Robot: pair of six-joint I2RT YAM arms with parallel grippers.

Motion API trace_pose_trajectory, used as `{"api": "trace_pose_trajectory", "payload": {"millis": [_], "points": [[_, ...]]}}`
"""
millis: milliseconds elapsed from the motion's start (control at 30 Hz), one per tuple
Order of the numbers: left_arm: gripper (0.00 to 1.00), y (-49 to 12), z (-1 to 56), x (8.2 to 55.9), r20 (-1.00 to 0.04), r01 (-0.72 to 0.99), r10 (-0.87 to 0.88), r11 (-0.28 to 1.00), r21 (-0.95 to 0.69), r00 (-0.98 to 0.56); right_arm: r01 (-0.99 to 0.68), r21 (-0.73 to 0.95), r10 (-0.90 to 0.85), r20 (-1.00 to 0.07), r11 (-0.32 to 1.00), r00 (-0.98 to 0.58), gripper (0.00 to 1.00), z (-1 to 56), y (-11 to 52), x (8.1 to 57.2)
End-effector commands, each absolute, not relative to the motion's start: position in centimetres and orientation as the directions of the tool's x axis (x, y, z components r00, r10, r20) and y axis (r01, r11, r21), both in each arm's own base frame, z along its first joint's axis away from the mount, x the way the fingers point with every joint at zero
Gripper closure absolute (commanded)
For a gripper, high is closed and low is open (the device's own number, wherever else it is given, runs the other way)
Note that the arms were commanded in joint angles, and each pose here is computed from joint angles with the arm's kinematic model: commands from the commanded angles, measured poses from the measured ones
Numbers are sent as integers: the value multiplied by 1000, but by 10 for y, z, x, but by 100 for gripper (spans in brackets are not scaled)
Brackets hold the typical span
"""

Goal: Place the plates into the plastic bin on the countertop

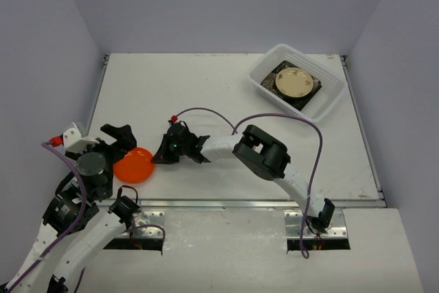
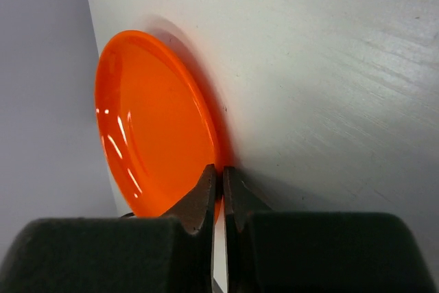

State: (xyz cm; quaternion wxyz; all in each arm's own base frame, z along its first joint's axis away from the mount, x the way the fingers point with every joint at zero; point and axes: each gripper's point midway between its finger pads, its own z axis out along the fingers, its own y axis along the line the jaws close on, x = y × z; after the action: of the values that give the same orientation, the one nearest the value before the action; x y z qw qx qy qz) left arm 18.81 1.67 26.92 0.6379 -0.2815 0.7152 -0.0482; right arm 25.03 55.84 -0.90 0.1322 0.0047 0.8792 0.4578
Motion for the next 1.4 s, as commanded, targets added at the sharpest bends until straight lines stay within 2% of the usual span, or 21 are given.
{"api": "trace_pose_trajectory", "payload": {"millis": [0, 200, 300, 333, 633, 700, 767, 867, 967, 1100, 1200, 1233, 1333, 1367], "points": [[0, 19, 280, 189, -877, -332, -481, 825, -457, 13, -103, 765, 96, -211, 636, -973, 100, -25, 537, 249], [0, 17, 281, 189, -878, -324, -478, 830, -455, 9, -97, 831, 169, -223, 548, -960, 100, 39, 494, 278], [0, 16, 281, 190, -879, -321, -476, 832, -453, 6, -138, 853, 232, -287, 504, -929, 100, 97, 459, 306], [0, 16, 281, 190, -880, -319, -476, 833, -452, 5, -126, 849, 244, -286, 514, -927, 100, 95, 447, 312], [0, 13, 280, 192, -884, -309, -468, 841, -444, -5, -32, 832, 511, -370, 553, -776, 100, 188, 279, 421], [0, 13, 281, 192, -884, -307, -468, 842, -444, -6, 64, 827, 609, -356, 558, -709, 100, 197, 215, 448], [0, 12, 280, 192, -884, -308, -467, 843, -442, -8, 105, 829, 656, -350, 550, -669, 100, 204, 184, 459], [0, 13, 281, 192, -884, -306, -467, 843, -442, -7, 266, 807, 776, -328, 527, -539, 100, 198, 89, 482], [0, 13, 281, 192, -884, -306, -467, 843, -442, -7, 369, 788, 837, -312, 493, -450, 100, 184, 28, 489], [0, 11, 280, 193, -886, -299, -463, 848, -438, -13, 437, 773, 864, -275, 459, -422, 100, 165, -9, 490], [0, 5, 279, 196, -893, -278, -449, 863, -422, -37, 444, 762, 862, -291, 471, -416, 100, 163, -18, 496], [0, 3, 278, 197, -895, -275, -444, 866, -417, -43, 446, 761, 862, -292, 471, -413, 97, 162, -19, 498], [0, -3, 274, 203, -903, -267, -422, 882, -388, -78, 459, 765, 870, -263, 451, -416, 67, 159, -20, 506], [0, -4, 273, 204, -904, -264, -419, 885, -385, -85, 466, 765, 873, -253, 444, -417, 63, 158, -20, 508]]}}
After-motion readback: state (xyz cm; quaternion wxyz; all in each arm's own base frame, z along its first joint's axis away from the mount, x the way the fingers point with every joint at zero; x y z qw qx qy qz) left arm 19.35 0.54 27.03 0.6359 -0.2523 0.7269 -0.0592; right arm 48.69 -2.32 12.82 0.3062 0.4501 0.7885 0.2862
